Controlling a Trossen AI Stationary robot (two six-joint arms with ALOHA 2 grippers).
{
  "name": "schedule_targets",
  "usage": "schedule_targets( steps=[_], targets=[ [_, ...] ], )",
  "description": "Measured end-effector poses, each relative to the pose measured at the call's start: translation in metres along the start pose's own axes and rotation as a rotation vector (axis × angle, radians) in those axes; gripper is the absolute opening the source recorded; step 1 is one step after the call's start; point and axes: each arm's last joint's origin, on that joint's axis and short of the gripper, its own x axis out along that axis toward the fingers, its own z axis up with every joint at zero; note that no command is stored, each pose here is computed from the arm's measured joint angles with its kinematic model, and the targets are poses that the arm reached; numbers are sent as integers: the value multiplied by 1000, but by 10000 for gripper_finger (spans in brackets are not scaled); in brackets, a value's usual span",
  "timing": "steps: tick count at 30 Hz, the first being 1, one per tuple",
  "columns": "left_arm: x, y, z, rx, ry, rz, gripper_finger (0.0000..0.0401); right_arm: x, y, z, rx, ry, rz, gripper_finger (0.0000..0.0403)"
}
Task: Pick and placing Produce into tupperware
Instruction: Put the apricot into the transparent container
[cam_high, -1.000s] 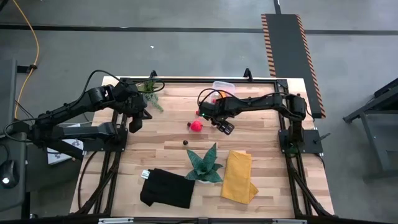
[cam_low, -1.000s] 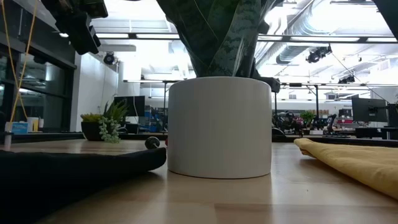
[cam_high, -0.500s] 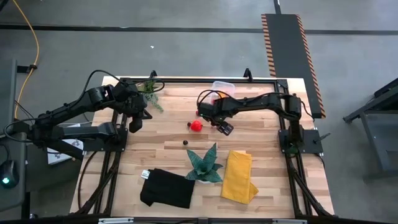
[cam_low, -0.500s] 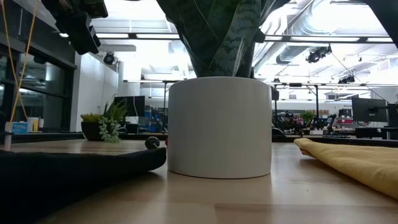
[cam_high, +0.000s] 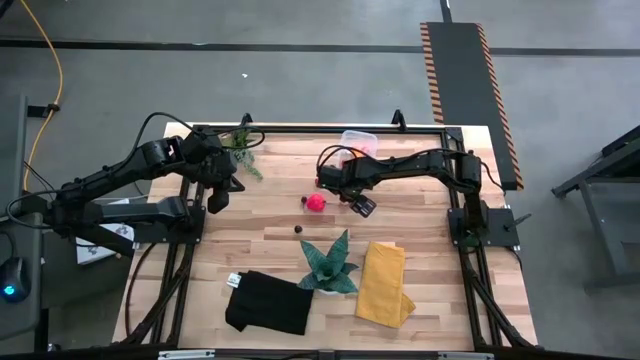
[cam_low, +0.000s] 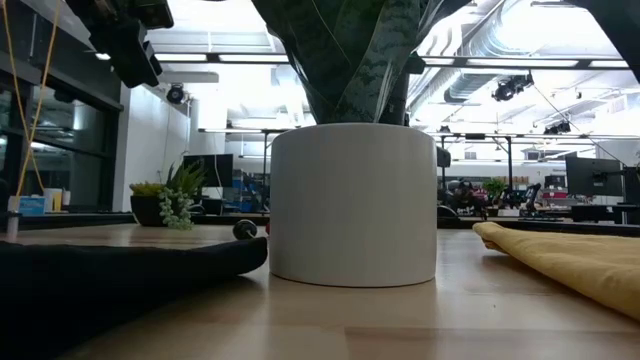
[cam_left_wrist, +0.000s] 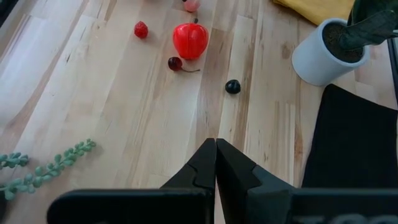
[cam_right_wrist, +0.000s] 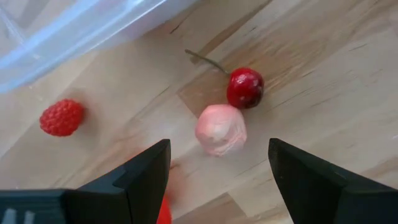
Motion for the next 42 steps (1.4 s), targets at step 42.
schedule_targets(
  steps=[42],
  targets=[
    [0,0,1,2,-6,1,1,14,-3,0,60,-25,-56,261]
  ],
)
